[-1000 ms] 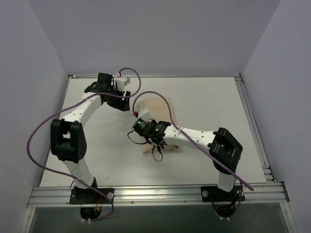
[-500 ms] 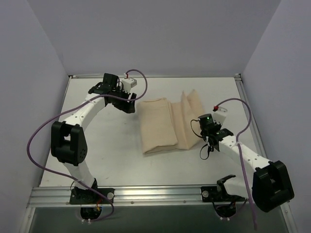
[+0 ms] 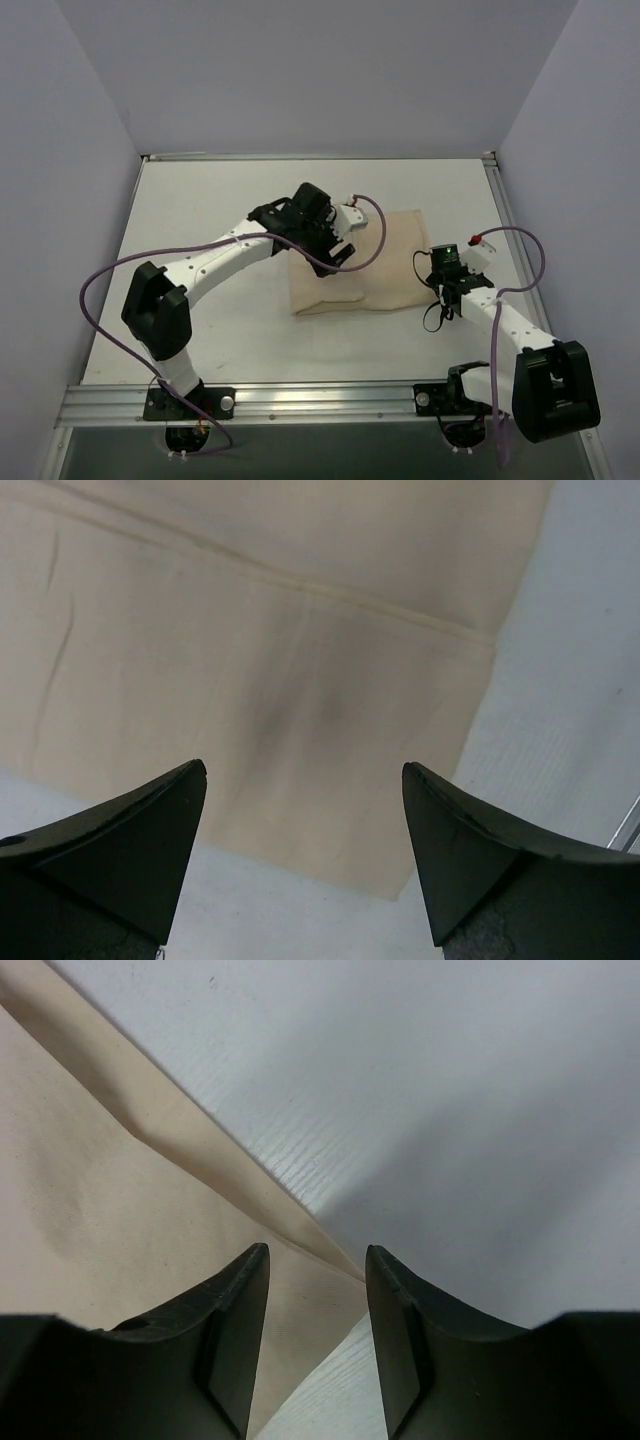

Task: Open and lay out the surgical kit
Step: Open the surgical kit at the center of the board.

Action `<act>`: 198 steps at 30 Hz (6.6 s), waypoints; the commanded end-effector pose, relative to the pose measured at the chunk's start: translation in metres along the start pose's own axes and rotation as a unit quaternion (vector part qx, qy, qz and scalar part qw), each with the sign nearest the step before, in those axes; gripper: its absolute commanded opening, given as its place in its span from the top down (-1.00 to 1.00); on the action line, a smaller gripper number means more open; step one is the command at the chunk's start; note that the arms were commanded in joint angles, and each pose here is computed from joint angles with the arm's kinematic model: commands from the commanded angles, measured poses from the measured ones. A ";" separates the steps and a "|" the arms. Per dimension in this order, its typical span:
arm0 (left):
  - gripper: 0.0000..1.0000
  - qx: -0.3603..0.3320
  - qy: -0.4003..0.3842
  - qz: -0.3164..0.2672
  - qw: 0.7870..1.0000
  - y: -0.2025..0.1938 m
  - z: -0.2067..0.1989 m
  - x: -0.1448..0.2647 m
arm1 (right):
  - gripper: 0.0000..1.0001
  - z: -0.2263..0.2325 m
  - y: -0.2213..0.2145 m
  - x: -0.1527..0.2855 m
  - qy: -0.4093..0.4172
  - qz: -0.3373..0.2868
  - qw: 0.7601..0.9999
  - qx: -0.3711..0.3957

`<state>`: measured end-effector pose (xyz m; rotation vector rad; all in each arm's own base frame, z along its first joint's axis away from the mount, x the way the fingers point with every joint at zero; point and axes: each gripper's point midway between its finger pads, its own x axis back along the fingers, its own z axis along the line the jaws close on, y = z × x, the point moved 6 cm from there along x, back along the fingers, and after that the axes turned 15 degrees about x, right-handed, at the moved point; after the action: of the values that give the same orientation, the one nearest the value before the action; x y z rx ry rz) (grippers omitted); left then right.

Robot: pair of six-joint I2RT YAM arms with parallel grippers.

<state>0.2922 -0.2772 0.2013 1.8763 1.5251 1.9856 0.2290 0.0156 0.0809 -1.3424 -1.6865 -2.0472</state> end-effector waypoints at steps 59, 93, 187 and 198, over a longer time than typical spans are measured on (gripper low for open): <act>0.94 0.218 0.165 -0.149 0.950 -0.042 0.099 0.081 | 0.19 0.084 0.047 -0.008 0.181 -0.012 0.982 0.053; -0.46 0.251 0.309 -0.032 0.917 -0.102 0.165 0.158 | 0.11 0.092 0.089 -0.075 0.138 0.020 0.981 0.138; 0.95 0.330 0.233 -0.097 0.910 -0.017 0.319 0.013 | 0.41 0.162 0.117 -0.174 0.279 0.091 0.916 0.272; 0.95 0.318 0.213 -0.106 0.918 -0.010 0.312 0.023 | 1.00 0.164 0.130 -0.164 0.301 0.071 0.914 0.261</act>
<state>0.5153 -0.0674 0.0998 1.4758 2.6916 2.0929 0.5066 0.0484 0.0582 -0.5001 -1.6499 -1.5818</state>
